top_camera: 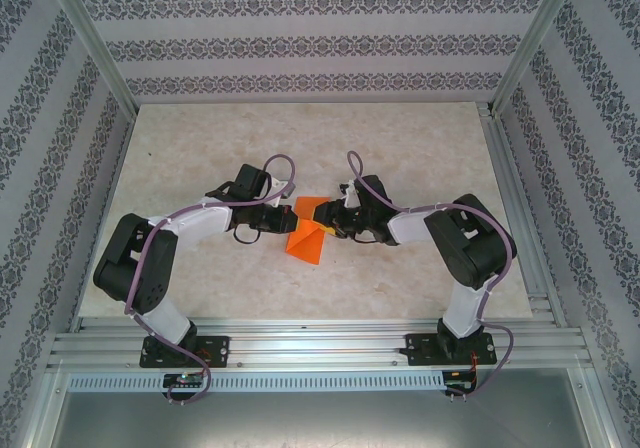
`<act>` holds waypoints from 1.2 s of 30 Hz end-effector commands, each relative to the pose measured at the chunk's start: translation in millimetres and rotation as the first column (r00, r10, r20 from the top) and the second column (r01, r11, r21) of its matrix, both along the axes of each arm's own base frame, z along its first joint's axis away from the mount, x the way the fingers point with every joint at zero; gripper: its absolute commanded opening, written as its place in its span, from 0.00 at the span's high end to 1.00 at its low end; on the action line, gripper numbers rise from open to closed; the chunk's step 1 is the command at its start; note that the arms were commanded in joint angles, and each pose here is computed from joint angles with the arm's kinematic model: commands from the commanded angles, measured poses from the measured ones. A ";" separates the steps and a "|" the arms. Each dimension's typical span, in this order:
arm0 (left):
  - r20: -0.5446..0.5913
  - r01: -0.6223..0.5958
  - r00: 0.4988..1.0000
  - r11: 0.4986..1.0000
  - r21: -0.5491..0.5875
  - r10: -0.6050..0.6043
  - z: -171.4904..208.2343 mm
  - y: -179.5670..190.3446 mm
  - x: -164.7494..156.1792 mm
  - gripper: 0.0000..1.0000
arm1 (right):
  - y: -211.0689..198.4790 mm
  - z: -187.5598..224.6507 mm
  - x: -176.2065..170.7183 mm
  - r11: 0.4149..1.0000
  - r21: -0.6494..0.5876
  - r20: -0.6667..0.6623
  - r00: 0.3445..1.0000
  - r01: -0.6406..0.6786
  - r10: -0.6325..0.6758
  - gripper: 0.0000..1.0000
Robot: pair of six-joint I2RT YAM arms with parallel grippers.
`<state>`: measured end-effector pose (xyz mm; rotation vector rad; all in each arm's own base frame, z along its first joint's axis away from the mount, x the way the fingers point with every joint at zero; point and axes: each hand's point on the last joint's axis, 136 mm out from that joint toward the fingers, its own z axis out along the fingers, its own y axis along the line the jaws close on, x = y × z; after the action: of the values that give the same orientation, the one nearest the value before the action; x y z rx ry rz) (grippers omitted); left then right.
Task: Fold a paper plane with a square sheet of paper (fold left side to right side)
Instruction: Turn over the paper at the center of the table.
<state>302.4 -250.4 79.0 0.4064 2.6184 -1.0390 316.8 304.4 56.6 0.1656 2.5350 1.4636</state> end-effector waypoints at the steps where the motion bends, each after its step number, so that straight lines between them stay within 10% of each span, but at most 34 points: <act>1: 0.004 -0.029 1.000 1.000 0.008 0.029 -4.8 6.3 5.0 0.97 | 6.1 6.3 -0.9 0.999 0.034 0.021 1.000 -0.015 0.014 0.60; 13: -0.022 -0.049 0.999 0.997 0.052 0.050 -20.5 11.8 6.8 0.91 | 7.5 7.3 -2.9 1.000 0.011 0.025 0.999 -0.029 0.028 0.81; 20: 0.028 -0.089 0.996 0.995 0.035 0.088 0.1 24.0 10.8 0.64 | 5.0 26.6 0.9 1.000 0.009 0.082 0.996 -0.030 0.029 1.00; 30: 0.076 -0.200 0.966 0.904 -0.378 0.246 118.5 56.2 -2.0 0.05 | -27.5 121.1 2.0 0.999 0.032 0.312 0.950 -0.037 0.026 1.00; 36: -0.002 -0.172 0.976 0.766 -0.619 0.218 159.2 39.3 -15.0 0.00 | -40.5 179.6 -2.6 0.997 0.066 0.400 0.917 -0.030 0.001 1.00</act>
<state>294.8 -198.8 198.5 -0.0061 2.1722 -1.4554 319.8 265.2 211.2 -0.0677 2.2005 1.4216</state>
